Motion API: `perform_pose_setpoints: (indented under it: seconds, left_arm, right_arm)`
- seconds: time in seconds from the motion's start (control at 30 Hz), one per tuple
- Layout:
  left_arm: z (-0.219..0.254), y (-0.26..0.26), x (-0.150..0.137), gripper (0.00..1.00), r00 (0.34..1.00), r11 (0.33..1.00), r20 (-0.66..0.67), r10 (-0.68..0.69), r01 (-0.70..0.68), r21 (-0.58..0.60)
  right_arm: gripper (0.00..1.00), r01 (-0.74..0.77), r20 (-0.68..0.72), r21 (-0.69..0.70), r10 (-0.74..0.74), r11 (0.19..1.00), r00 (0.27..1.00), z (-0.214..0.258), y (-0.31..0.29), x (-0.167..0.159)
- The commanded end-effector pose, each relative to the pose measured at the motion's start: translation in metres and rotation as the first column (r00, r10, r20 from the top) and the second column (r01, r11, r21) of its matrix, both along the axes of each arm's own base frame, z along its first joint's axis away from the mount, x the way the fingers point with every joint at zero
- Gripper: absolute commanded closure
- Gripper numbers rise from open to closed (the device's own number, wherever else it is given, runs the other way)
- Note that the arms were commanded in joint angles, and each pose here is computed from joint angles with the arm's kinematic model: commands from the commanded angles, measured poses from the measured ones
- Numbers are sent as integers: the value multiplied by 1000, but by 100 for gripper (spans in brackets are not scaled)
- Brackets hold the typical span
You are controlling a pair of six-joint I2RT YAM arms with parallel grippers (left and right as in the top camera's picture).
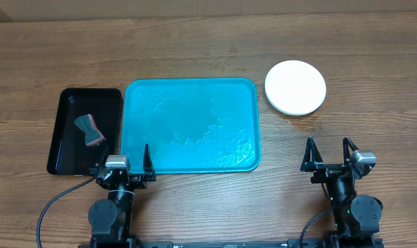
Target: Clean dirty plates on tray and stack at the side
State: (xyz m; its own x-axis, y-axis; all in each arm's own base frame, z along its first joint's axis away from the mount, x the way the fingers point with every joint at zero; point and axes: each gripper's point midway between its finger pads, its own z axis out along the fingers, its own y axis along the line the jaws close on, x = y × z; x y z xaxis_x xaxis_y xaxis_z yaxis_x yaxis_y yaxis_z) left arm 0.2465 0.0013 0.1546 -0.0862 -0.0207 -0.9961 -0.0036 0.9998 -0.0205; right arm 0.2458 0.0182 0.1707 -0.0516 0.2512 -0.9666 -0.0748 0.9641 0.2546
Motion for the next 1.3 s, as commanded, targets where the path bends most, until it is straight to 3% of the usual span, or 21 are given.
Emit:
perform_pose_setpoints:
  seconds: [0.0,0.4,1.27]
  left_arm:
    - [1,1,0,0,1000,1000,9,7,-7,-9]
    - [1,1,0,0,1000,1000,9,7,-7,-9]
    - [1,1,0,1,1000,1000,9,7,-7,-9]
  right_arm:
    - [0,12,7,-3,-12,1000,1000,-1,-2,0]
    - [0,-1,26,-269,9,963,1000,-2,-1,0]
    - [0,4,28,-268,3,963,1000,-1,-2,0]
